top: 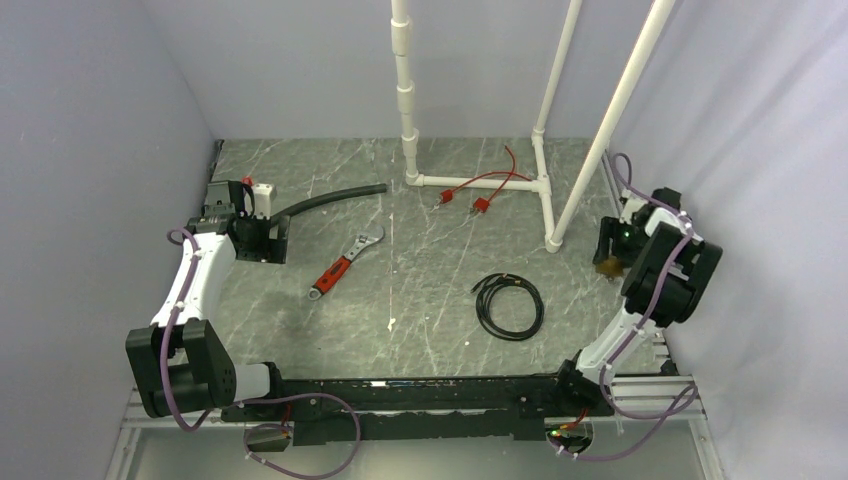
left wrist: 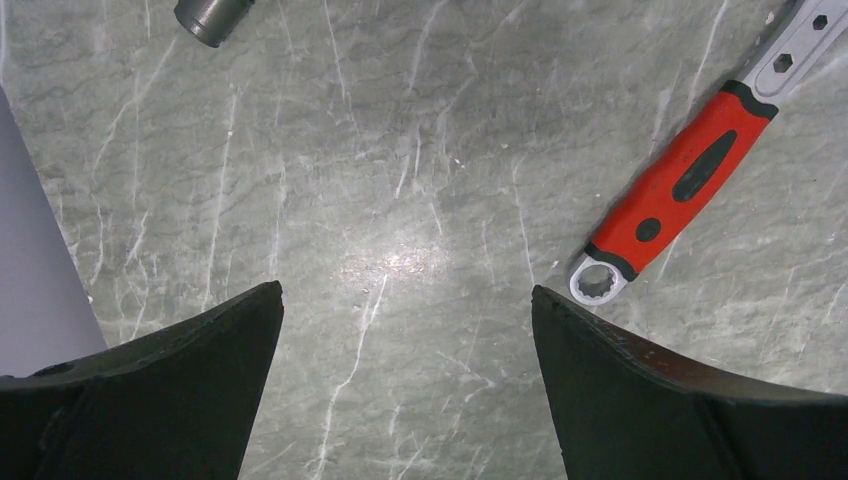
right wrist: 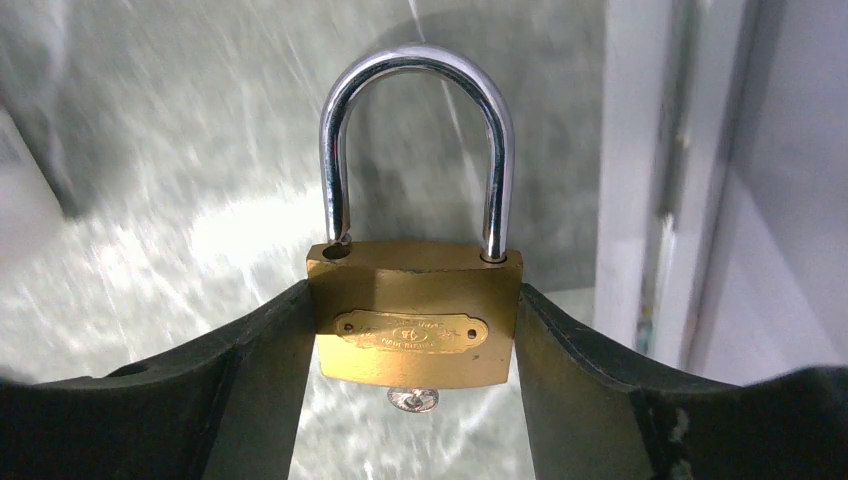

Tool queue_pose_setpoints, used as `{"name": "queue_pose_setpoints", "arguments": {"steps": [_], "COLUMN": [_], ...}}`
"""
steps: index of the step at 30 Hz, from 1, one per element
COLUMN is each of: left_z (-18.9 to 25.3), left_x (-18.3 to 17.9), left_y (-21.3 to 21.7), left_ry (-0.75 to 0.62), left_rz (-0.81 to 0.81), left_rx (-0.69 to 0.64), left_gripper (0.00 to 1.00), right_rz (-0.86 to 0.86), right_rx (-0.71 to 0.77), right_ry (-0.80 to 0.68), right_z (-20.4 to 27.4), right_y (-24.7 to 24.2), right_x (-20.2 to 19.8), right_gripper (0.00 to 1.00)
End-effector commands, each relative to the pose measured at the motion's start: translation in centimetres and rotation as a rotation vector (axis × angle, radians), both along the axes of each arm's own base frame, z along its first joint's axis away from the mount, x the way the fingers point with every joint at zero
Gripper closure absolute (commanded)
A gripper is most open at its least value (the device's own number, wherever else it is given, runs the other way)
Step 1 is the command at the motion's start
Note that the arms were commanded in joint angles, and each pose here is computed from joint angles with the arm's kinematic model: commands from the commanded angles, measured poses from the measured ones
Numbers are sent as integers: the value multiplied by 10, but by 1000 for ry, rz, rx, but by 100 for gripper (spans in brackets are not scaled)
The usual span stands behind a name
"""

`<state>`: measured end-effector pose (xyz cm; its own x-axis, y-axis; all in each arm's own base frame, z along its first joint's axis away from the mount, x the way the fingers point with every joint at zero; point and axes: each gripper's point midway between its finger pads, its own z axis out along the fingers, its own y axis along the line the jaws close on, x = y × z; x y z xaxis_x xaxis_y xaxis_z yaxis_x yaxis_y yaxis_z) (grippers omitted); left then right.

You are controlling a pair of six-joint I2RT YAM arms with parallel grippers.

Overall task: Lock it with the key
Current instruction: Pick up the lock from the center of the board.

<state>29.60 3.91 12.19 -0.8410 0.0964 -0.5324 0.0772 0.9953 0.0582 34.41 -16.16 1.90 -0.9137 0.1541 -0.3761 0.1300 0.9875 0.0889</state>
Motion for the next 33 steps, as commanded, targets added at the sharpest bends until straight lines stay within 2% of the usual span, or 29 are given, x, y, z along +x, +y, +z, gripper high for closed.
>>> {"name": "queue_pose_setpoints", "arguments": {"steps": [1, 6, 20, 33], "left_z": [15, 16, 15, 23], "left_x": [8, 6, 6, 9], "left_y": [-5, -7, -11, -12], "left_ry": [-58, -62, -72, -82], "left_rz": [5, -1, 17, 10], "left_rx": [-28, -33, -64, -66], "left_gripper": [1, 1, 1, 1], "right_rz": [106, 177, 483, 896], "right_rx": [20, 70, 69, 10], "right_ry": [-134, -194, -298, -258], "right_z": [44, 64, 99, 89], "right_y": [4, 25, 89, 176], "right_x": [-13, -39, -99, -107], "right_gripper": [49, 51, 52, 55]}}
